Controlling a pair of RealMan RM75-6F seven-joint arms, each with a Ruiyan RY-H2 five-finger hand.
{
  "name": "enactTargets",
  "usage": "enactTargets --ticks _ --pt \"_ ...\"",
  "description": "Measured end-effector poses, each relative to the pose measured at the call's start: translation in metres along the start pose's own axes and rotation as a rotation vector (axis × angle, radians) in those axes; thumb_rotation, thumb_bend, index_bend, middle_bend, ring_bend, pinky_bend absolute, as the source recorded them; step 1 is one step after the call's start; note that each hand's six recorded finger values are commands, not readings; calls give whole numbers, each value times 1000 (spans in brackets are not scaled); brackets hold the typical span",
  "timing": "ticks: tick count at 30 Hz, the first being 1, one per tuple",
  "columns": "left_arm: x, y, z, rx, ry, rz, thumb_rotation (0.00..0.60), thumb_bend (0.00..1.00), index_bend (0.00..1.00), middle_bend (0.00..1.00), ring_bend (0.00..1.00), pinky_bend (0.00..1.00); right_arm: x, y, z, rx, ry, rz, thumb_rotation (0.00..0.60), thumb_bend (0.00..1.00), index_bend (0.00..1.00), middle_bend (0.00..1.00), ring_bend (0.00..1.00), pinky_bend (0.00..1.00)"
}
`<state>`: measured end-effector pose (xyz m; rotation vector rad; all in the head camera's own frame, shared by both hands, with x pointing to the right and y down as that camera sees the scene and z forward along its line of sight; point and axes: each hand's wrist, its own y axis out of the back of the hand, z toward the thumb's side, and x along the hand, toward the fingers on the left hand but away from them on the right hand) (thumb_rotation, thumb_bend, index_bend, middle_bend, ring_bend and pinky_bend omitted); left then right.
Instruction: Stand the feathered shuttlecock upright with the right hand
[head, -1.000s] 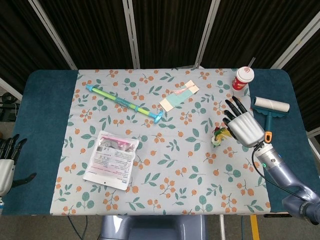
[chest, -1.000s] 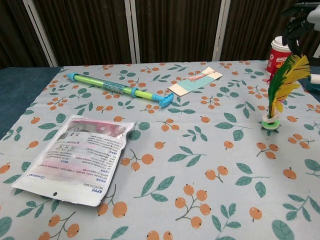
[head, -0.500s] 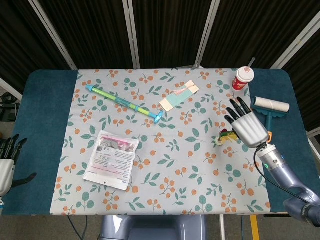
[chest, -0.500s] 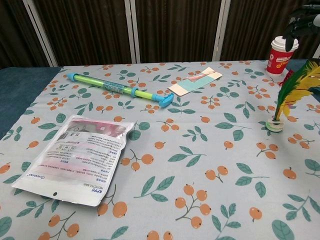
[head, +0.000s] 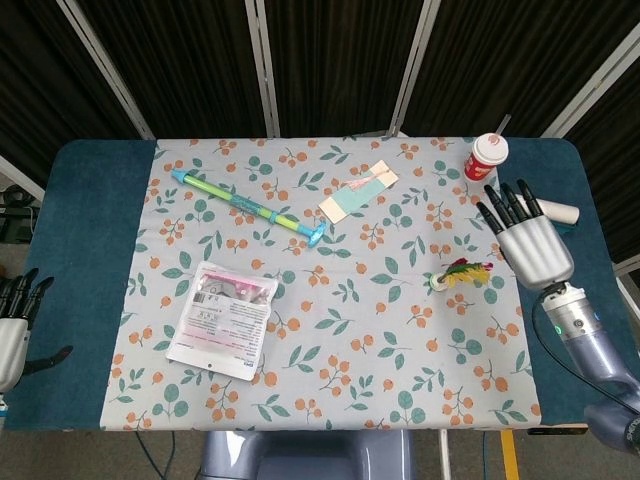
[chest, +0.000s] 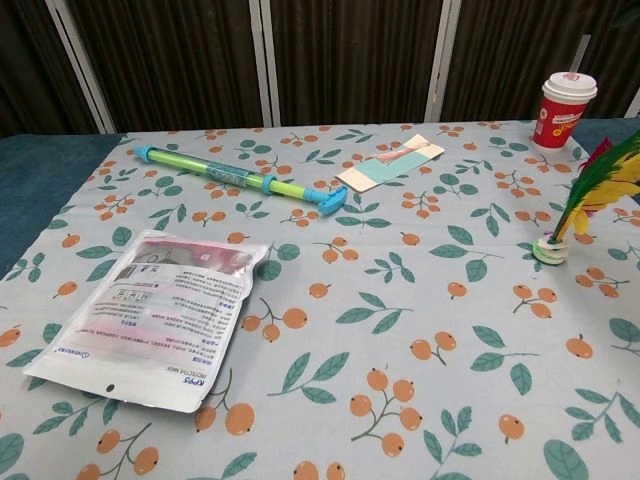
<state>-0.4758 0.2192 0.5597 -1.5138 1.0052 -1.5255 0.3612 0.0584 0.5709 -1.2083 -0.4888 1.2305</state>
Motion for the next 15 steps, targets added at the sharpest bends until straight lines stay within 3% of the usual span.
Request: enactTargets --ticks 6,10,15 --pt "0 0 0 2 1 2 552 142 90 0 0 0 28 11 -6 -94 -45 -50 600 271 127 2 0 0" --pt "0 0 0 4 2 3 552 143 90 0 0 0 52 12 -2 -263 -76 -65 600 244 113 0 0 0" --pt "0 0 -1 6 3 4 554 143 90 0 0 0 87 -5 9 -514 -119 -12 600 205 87 0 0 0"
